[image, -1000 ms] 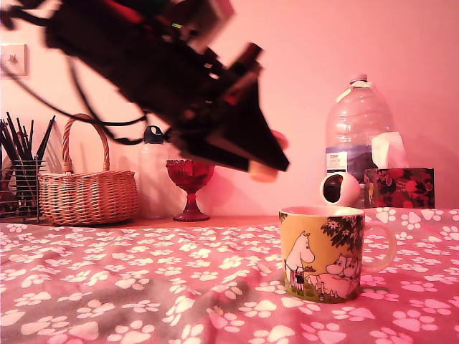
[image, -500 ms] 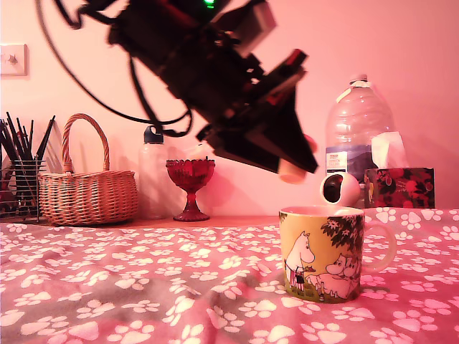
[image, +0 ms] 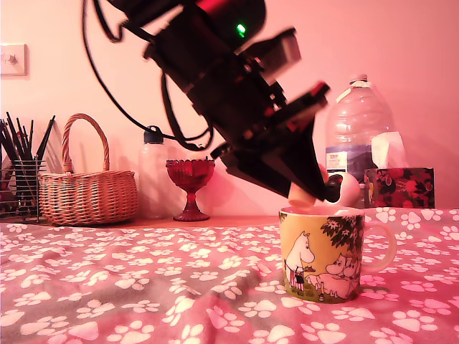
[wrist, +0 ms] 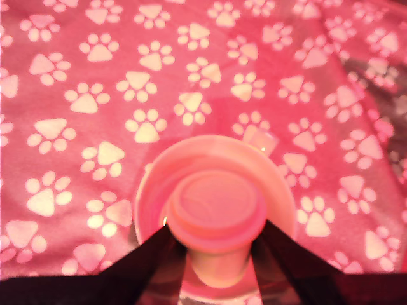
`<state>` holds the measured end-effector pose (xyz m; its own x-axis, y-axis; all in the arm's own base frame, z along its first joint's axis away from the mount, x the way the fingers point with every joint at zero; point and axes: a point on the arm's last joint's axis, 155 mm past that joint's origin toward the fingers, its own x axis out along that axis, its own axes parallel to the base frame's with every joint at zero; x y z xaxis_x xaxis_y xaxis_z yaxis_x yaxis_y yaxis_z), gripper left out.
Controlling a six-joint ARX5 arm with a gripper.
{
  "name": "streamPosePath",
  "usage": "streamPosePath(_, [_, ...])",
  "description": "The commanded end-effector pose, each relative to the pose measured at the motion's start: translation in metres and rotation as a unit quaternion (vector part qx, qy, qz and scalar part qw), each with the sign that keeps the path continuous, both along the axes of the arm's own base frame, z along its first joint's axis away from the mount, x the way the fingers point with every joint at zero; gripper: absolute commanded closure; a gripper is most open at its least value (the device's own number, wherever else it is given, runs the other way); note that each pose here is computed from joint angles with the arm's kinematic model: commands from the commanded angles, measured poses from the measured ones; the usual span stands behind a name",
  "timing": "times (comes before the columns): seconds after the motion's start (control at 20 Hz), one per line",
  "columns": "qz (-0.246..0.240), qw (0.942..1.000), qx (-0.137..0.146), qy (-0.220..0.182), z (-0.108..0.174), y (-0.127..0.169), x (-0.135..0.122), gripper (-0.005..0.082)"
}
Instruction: Pick the coffee capsule and then drop it inside the coffee cup in front of you
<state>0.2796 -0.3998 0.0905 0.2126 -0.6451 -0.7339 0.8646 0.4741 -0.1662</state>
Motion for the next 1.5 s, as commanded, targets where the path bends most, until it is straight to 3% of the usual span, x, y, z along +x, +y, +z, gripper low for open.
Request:
streamPosePath(0.0, [-0.010,0.9999,0.007,0.001,-0.0040,-0.0078,-0.0006,0.0642])
streamPosePath(1.2, [-0.013,0.9998,0.014,0.005,-0.0073,-0.0113,-0.0051,0.0639])
streamPosePath(1.3, [-0.013,0.9997,0.017,0.007,-0.0083,-0.0099,-0.0060,0.0544])
streamPosePath(1.45, [-0.010,0.9996,0.024,0.009,-0.0091,-0.0076,-0.0058,0.0072])
